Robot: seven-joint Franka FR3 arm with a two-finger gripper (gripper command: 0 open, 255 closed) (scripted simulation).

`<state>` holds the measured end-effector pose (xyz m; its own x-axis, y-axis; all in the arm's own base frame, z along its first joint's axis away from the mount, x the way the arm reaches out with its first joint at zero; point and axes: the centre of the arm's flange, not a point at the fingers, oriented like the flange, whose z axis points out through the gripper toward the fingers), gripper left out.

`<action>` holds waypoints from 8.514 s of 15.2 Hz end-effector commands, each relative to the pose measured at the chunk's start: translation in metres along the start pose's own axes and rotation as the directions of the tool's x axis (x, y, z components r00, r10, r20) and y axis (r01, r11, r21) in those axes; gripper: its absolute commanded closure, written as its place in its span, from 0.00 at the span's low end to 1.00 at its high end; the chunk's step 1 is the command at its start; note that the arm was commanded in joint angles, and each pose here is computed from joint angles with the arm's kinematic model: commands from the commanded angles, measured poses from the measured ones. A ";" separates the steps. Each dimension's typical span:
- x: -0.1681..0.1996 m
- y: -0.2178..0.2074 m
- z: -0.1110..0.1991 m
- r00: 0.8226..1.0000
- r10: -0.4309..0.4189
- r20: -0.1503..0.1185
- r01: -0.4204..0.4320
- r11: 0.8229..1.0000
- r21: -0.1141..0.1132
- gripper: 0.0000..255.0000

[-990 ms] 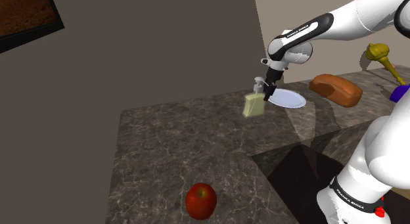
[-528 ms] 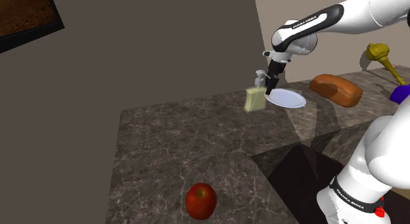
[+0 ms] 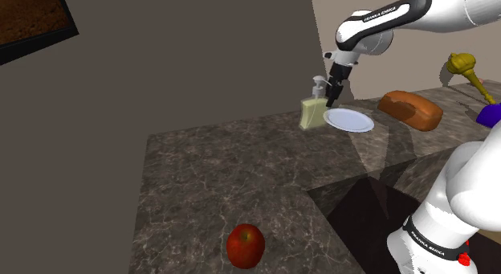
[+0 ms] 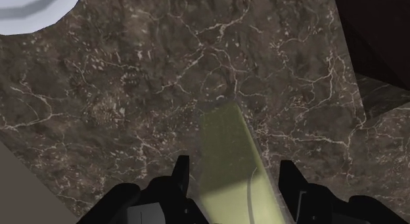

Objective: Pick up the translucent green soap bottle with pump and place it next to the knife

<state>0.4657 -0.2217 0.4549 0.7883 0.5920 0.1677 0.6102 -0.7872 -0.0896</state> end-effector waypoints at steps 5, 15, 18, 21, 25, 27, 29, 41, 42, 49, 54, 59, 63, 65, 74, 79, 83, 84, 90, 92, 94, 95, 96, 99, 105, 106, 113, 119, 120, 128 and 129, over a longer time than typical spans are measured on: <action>0.005 -0.004 -0.032 1.000 0.000 0.000 0.000 1.000 0.000 1.00; 0.014 -0.009 -0.084 1.000 0.000 0.000 0.000 1.000 0.000 1.00; 0.017 -0.010 -0.099 1.000 0.000 0.000 0.000 1.000 0.000 1.00; 0.019 -0.012 -0.115 1.000 0.000 0.000 0.000 1.000 0.000 1.00; 0.023 -0.013 -0.136 1.000 0.000 0.000 0.000 1.000 0.000 1.00; 0.025 -0.014 -0.146 1.000 0.000 0.000 0.000 1.000 0.000 1.00; 0.027 -0.015 -0.156 1.000 0.000 0.000 0.000 1.000 0.000 1.00; 0.057 -0.118 -0.159 1.000 0.000 0.000 0.000 1.000 0.000 1.00; 0.060 -0.131 -0.157 1.000 0.000 0.000 0.000 1.000 0.000 1.00; 0.084 -0.219 -0.145 1.000 0.000 0.000 0.000 1.000 0.000 1.00; 0.101 -0.282 -0.137 1.000 0.000 0.000 0.000 1.000 0.000 1.00; 0.118 -0.345 -0.128 1.000 0.000 0.000 0.000 1.000 0.000 1.00; 0.132 -0.396 -0.122 1.000 0.000 0.000 0.000 1.000 0.000 1.00; 0.139 -0.421 -0.118 1.000 0.000 0.000 0.000 1.000 0.000 1.00; 0.170 -0.535 -0.103 1.000 0.000 0.000 0.000 1.000 0.000 1.00; 0.187 -0.598 -0.094 1.000 0.000 0.000 0.000 1.000 0.000 1.00; 0.200 -0.649 -0.087 1.000 0.000 0.000 0.000 1.000 0.000 1.00; 0.204 -0.661 -0.086 1.000 0.000 0.000 0.000 1.000 0.000 1.00; 0.224 -0.737 -0.075 1.000 0.000 0.000 0.000 1.000 0.000 1.00; 0.231 -0.762 -0.072 1.000 0.000 0.000 0.000 1.000 0.000 1.00; 0.238 -0.787 -0.068 1.000 0.000 0.000 0.000 1.000 0.000 1.00; 0.242 -0.800 -0.067 1.000 0.000 0.000 0.000 1.000 0.000 1.00; 0.245 -0.813 -0.065 1.000 0.000 0.000 0.000 1.000 0.000 1.00; 0.255 -0.851 -0.060 1.000 0.000 0.000 0.000 1.000 0.000 1.00; 0.276 -0.926 -0.050 1.000 0.000 0.000 0.000 1.000 0.000 1.00; 0.279 -0.939 -0.048 1.000 0.000 0.000 0.000 1.000 0.000 1.00; 0.273 -0.935 -0.012 1.000 0.000 0.000 0.000 1.000 0.000 1.00; 0.268 -0.932 0.019 1.000 0.000 0.000 0.000 1.000 0.000 1.00; 0.267 -0.932 0.025 1.000 0.000 0.000 0.000 1.000 0.000 1.00; 0.260 -0.928 0.066 1.000 0.000 0.000 0.000 1.000 0.000 1.00; 0.259 -0.928 0.071 1.000 0.000 0.000 0.000 1.000 0.000 1.00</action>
<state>0.1102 0.6746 0.5175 0.7884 0.5920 0.1672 0.6100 -0.7874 -0.0889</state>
